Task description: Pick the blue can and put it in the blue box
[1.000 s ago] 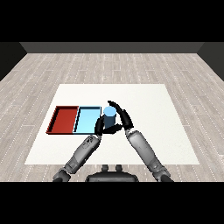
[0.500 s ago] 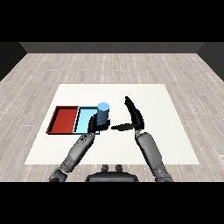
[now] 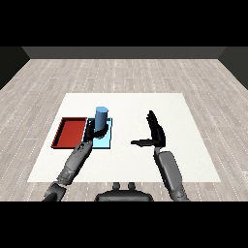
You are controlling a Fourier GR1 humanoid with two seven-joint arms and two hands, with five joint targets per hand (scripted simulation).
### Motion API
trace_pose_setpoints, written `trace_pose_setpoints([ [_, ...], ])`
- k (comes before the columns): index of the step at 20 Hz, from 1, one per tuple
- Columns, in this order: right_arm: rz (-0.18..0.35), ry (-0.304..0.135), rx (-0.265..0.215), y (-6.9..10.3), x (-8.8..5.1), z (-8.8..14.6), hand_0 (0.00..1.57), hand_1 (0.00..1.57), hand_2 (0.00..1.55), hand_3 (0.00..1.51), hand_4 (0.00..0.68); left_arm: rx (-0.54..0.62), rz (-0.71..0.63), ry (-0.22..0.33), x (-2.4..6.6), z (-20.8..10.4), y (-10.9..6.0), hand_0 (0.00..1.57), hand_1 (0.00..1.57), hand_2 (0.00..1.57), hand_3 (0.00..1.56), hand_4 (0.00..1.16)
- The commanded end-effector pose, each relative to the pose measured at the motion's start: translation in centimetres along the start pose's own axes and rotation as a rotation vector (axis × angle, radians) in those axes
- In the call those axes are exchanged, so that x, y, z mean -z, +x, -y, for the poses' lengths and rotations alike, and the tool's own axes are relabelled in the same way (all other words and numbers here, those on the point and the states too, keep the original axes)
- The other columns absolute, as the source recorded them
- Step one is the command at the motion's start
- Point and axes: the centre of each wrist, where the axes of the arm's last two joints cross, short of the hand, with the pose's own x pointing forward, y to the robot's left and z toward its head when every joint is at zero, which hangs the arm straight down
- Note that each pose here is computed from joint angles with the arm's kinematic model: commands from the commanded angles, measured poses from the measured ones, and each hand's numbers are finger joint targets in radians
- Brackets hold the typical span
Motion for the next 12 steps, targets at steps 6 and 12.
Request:
trace_pose_setpoints([
  [6, -0.019, -0.063, 0.07, -0.2, 0.3, 2.1, 0.0, 0.0, 0.0, 0.0, 0.0, 0.389, -0.263, 0.117, 2.73, -4.5, -2.9, 1.57, 1.57, 1.56, 1.45, 1.03],
  [12, -0.053, -0.094, 0.042, -2.3, -0.1, 4.5, 0.0, 0.0, 0.0, 0.0, 0.0, 0.62, -0.487, 0.16, 3.48, -5.7, -5.2, 0.9, 0.9, 0.77, 0.55, 0.91],
])
